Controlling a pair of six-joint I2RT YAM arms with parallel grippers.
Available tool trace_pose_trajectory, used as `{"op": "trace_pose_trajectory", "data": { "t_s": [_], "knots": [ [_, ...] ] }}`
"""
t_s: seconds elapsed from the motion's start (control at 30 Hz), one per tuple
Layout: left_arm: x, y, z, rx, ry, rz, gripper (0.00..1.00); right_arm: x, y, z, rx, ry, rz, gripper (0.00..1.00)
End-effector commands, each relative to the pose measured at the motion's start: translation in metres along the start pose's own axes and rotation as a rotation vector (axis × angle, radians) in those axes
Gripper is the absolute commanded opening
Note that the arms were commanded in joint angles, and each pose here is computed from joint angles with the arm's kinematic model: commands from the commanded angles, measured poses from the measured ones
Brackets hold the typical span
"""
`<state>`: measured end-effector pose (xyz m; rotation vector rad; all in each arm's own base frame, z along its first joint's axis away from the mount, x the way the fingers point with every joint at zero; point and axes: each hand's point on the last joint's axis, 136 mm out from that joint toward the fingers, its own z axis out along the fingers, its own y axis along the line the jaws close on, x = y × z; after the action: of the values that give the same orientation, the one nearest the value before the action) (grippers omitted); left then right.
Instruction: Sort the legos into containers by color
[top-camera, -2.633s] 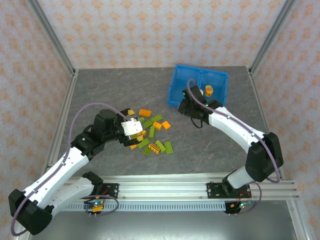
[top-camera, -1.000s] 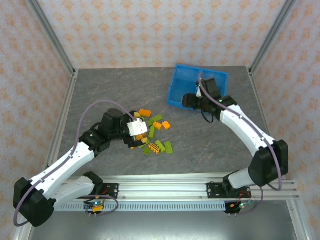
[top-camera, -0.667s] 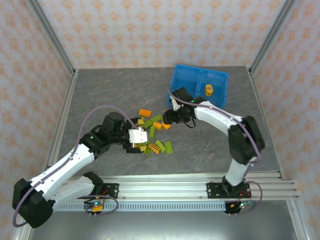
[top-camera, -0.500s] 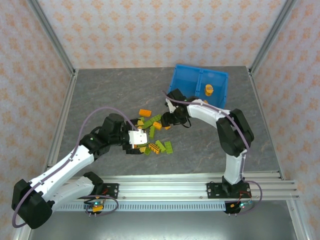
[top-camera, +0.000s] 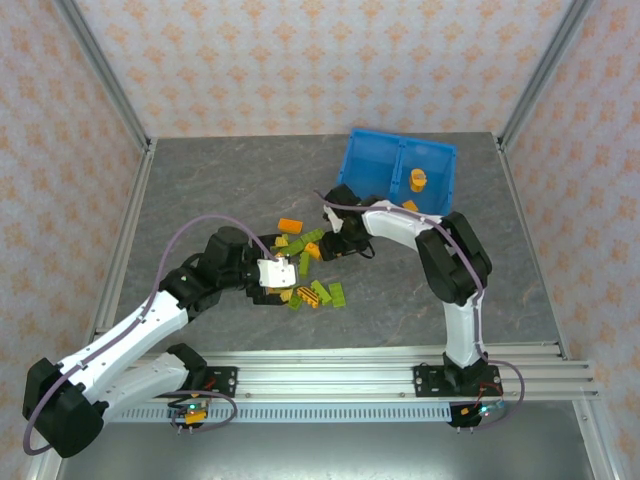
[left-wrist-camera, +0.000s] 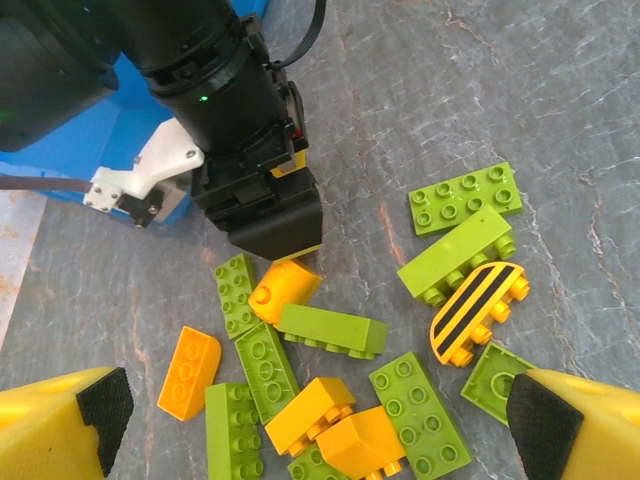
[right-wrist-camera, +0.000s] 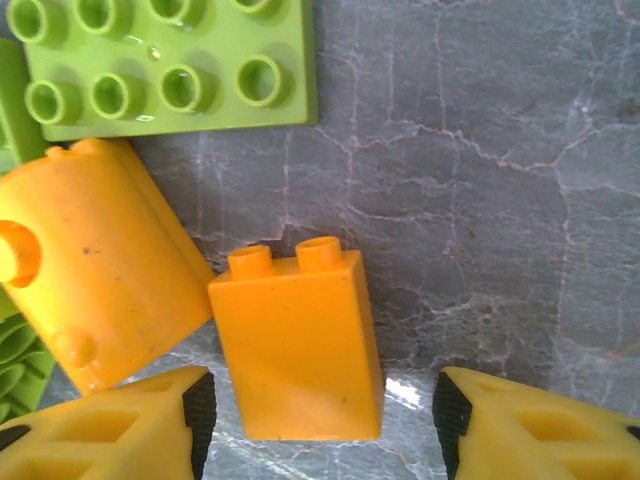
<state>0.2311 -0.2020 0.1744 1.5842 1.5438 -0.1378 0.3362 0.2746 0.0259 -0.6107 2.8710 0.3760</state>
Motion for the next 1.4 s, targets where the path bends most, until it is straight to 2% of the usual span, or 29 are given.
{"op": "trace_pose_trajectory", "data": {
  "t_s": [0.0, 0.27, 0.43, 0.7, 0.9, 1.03, 1.17, 1.27, 1.37],
  "knots": [
    [-0.002, 0.004, -0.001, -0.035, -0.008, 0.02, 1.0, 0.0, -0.017, 0.014, 0.129, -0.001, -0.027, 0.59],
    [-0.003, 0.002, -0.001, -0.024, -0.009, 0.028, 1.0, 0.001, -0.026, 0.035, 0.202, -0.015, -0.015, 0.41],
    [-0.005, 0.0, -0.001, -0.016, -0.013, 0.037, 1.0, 0.001, -0.021, 0.031, 0.185, -0.031, -0.003, 0.36],
    [-0.01, 0.001, -0.005, -0.031, -0.033, 0.034, 1.0, -0.022, -0.008, -0.02, 0.132, -0.202, 0.048, 0.33],
    [-0.026, 0.024, -0.009, -0.113, -0.09, -0.135, 1.0, -0.038, -0.019, -0.078, 0.095, -0.368, 0.166, 0.31],
    [-0.03, 0.043, -0.01, -0.159, -0.081, -0.257, 1.0, -0.046, -0.048, -0.125, 0.097, -0.499, 0.298, 0.31],
    [-0.026, 0.063, -0.01, -0.228, -0.032, -0.379, 1.0, -0.048, -0.102, -0.166, 0.152, -0.601, 0.49, 0.32],
    [-0.025, 0.066, -0.009, -0.221, -0.004, -0.397, 1.0, -0.045, -0.148, -0.184, 0.219, -0.634, 0.623, 0.32],
    [-0.025, 0.064, -0.008, -0.214, -0.009, -0.395, 1.0, -0.048, -0.183, -0.184, 0.239, -0.623, 0.707, 0.32]
  ]
}}
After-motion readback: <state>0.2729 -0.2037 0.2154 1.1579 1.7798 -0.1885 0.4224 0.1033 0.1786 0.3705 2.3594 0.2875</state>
